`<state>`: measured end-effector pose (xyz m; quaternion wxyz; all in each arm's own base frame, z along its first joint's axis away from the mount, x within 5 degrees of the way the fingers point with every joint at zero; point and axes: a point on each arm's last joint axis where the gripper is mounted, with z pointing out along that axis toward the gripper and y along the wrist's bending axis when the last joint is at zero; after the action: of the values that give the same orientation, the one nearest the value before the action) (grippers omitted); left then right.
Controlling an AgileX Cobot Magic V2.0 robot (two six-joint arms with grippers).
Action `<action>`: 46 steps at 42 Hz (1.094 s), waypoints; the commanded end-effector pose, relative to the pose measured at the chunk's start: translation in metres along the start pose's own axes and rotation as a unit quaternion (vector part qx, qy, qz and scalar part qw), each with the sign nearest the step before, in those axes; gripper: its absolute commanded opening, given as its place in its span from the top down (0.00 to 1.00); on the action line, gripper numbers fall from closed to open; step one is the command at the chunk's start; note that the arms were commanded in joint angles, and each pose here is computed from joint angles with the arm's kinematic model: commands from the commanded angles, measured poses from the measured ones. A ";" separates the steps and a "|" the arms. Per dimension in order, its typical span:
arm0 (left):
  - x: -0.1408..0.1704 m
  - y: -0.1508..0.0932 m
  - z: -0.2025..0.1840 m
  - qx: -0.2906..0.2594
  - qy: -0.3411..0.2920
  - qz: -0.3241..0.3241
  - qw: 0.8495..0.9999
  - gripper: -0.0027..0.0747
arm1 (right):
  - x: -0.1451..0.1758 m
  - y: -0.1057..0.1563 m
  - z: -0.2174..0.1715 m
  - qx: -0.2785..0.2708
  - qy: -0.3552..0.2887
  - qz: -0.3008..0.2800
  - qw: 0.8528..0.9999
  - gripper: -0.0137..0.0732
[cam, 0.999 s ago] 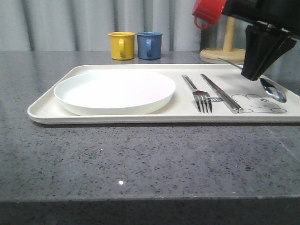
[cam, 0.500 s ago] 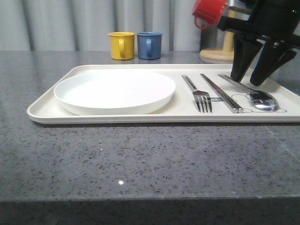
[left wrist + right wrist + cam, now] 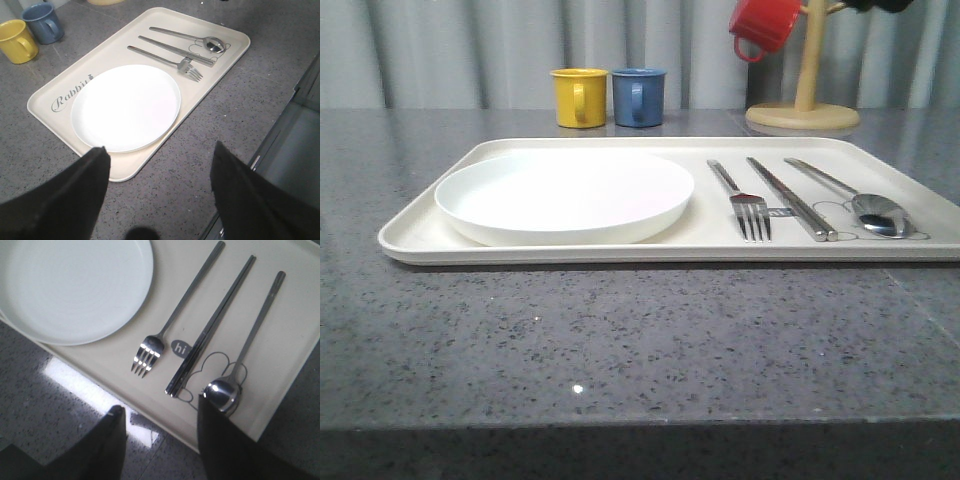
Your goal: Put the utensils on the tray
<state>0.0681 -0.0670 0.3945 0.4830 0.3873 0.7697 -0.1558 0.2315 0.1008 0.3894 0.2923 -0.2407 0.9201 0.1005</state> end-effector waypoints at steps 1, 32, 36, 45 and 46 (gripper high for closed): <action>-0.013 0.001 -0.006 -0.002 -0.051 -0.006 0.999 0.41 | 0.013 0.005 -0.031 0.012 -0.060 -0.016 0.998 0.42; -0.013 0.001 -0.006 -0.002 -0.051 -0.006 0.999 0.41 | 0.152 0.022 -0.100 0.059 -0.194 -0.013 0.979 0.42; -0.013 0.001 -0.006 -0.002 -0.051 -0.006 0.999 0.41 | 0.161 0.024 -0.106 0.059 -0.209 -0.010 0.976 0.42; -0.013 0.001 -0.006 -0.002 -0.054 -0.006 0.999 0.41 | 0.166 0.024 -0.103 0.057 -0.208 -0.002 0.976 0.42; -0.013 0.001 -0.006 -0.002 -0.054 -0.006 0.999 0.41 | 0.167 0.024 -0.102 0.057 -0.207 -0.001 0.977 0.42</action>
<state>0.0683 -0.0667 0.3945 0.4838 0.3876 0.7696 -0.1533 0.0470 0.0237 0.3668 0.4589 -0.2048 0.8594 0.0943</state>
